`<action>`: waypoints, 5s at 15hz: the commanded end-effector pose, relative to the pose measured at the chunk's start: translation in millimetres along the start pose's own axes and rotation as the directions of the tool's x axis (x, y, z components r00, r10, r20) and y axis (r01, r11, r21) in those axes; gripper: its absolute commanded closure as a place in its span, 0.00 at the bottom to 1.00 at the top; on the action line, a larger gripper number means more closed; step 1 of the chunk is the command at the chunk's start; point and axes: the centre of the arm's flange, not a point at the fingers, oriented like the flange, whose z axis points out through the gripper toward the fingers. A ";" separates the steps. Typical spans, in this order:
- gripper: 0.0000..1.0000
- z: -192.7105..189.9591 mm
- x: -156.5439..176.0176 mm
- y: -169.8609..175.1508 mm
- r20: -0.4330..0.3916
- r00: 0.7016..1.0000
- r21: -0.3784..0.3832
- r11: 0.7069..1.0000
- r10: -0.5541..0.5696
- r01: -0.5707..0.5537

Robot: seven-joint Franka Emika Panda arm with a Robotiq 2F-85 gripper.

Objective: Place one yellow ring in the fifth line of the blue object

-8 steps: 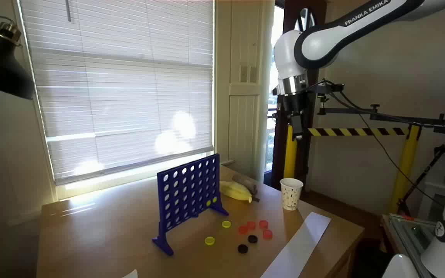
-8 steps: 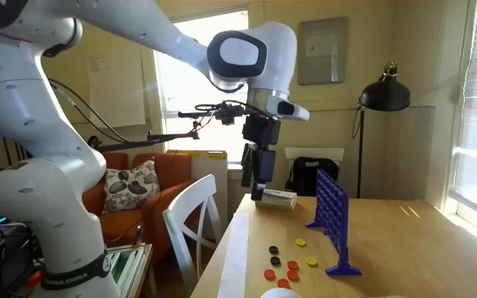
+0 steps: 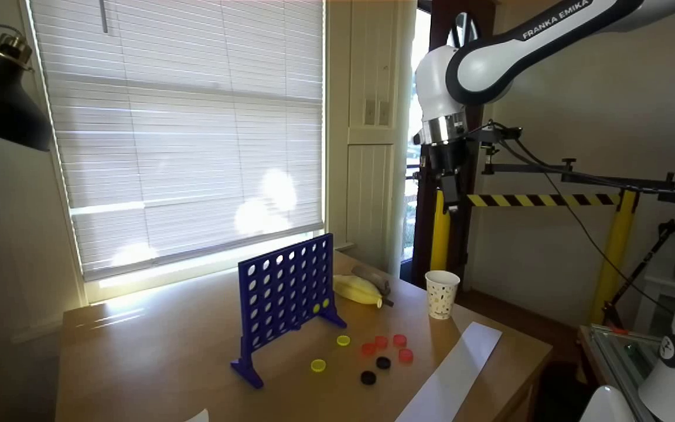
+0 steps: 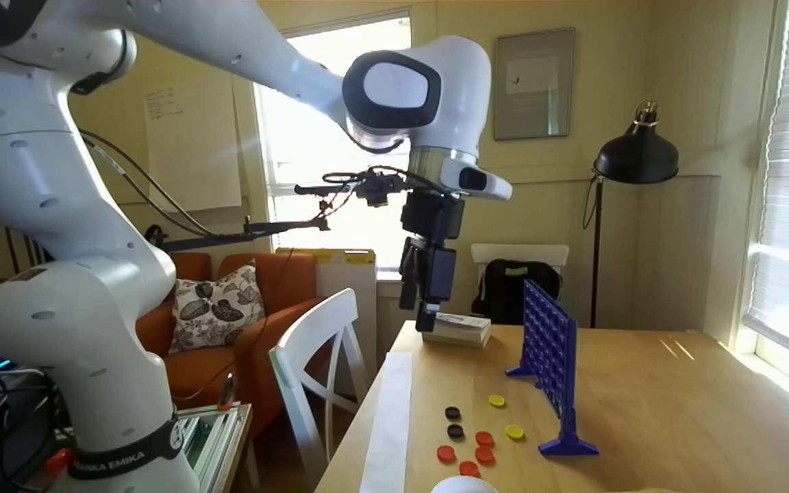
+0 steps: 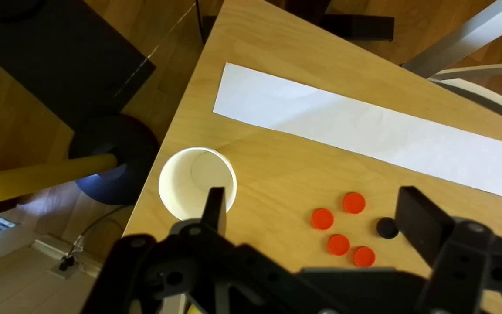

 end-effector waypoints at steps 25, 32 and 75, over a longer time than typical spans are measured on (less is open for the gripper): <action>0.00 39.4 155.7 -101.4 -0.321 0.927 -0.027 0.980 -0.195 0.196; 0.00 79.7 192.6 -145.3 -0.424 0.903 0.030 0.996 -0.064 0.085; 0.00 208.8 269.8 -230.6 -0.315 0.932 0.131 0.964 -0.179 0.230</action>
